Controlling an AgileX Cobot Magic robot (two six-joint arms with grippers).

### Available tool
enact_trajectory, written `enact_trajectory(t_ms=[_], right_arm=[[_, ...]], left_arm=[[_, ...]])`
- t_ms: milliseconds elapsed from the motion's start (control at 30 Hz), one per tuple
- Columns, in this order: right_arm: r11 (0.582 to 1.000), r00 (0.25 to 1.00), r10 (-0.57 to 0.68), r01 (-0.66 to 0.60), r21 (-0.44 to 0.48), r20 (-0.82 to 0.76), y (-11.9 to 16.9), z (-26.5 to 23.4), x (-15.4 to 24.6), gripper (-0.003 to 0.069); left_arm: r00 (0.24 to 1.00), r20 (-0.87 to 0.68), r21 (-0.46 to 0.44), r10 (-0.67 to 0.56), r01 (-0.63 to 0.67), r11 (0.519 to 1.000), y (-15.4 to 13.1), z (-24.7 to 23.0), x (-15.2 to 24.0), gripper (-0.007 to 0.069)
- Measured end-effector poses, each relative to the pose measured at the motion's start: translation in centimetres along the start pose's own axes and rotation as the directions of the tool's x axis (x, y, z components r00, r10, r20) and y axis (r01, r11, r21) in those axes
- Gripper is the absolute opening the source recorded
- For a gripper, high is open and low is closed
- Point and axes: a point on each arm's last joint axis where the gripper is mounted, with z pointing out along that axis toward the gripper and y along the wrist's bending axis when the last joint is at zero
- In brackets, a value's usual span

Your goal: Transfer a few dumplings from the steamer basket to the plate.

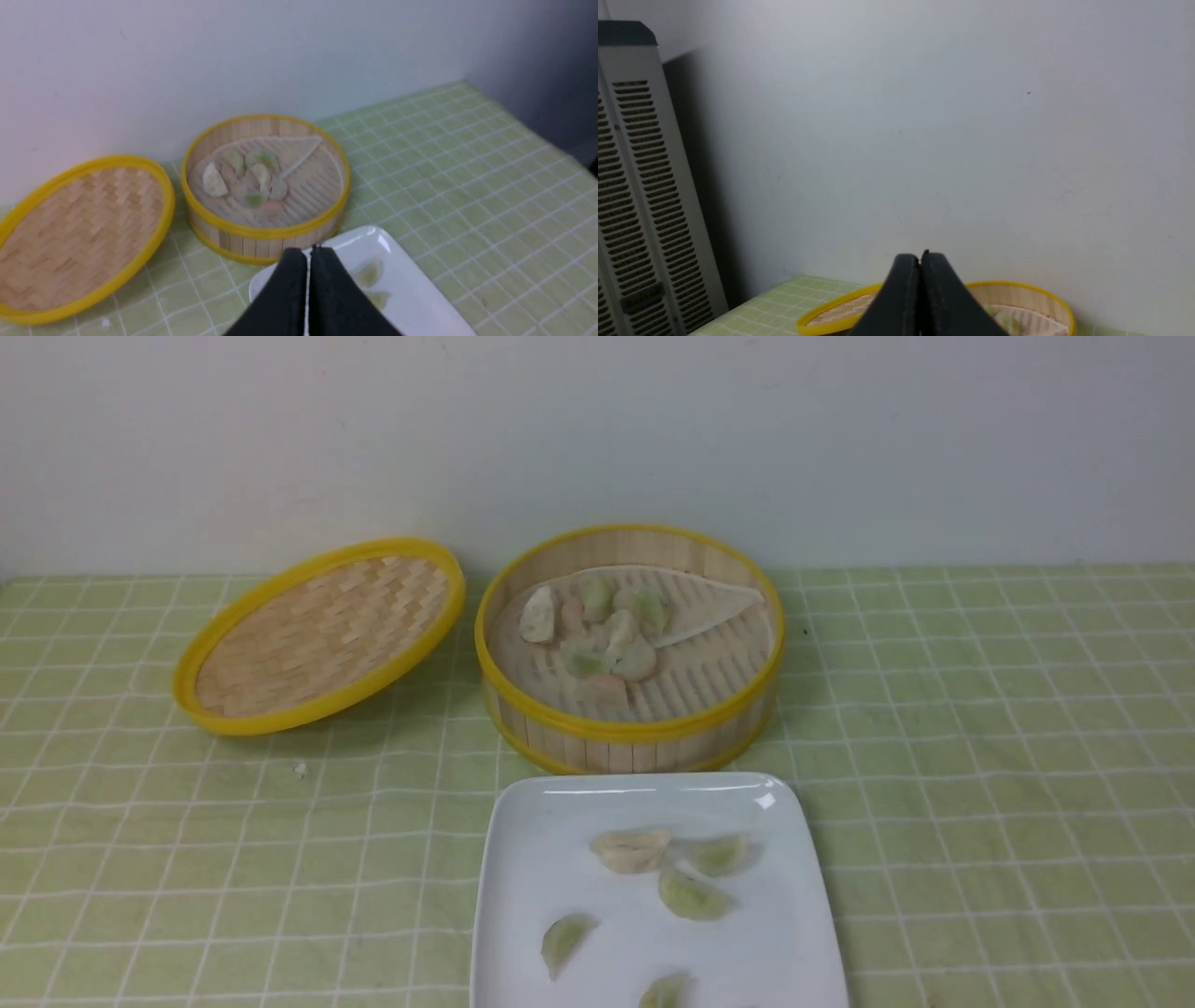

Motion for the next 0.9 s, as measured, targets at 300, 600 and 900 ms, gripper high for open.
enact_trajectory(t_ms=[300,600,900], right_arm=[[1.0,1.0,-0.001,0.001,0.007,-0.019,-0.1,0.0,0.2,-0.0013],[1.0,1.0,-0.004,0.004,0.008,-0.02,-0.1,0.0,0.2,-0.0013],[1.0,1.0,-0.004,0.004,0.009,-0.021,-0.1,0.0,0.2,-0.0013]], left_arm=[[0.997,0.061,0.05,-0.045,0.042,0.998,0.1,-1.7,3.6,-0.0006],[1.0,0.003,0.04,-0.029,0.029,0.999,0.2,-1.5,4.7,-0.0006],[0.989,0.102,-0.124,0.103,-0.09,0.988,1.9,1.3,8.4,-0.0006]])
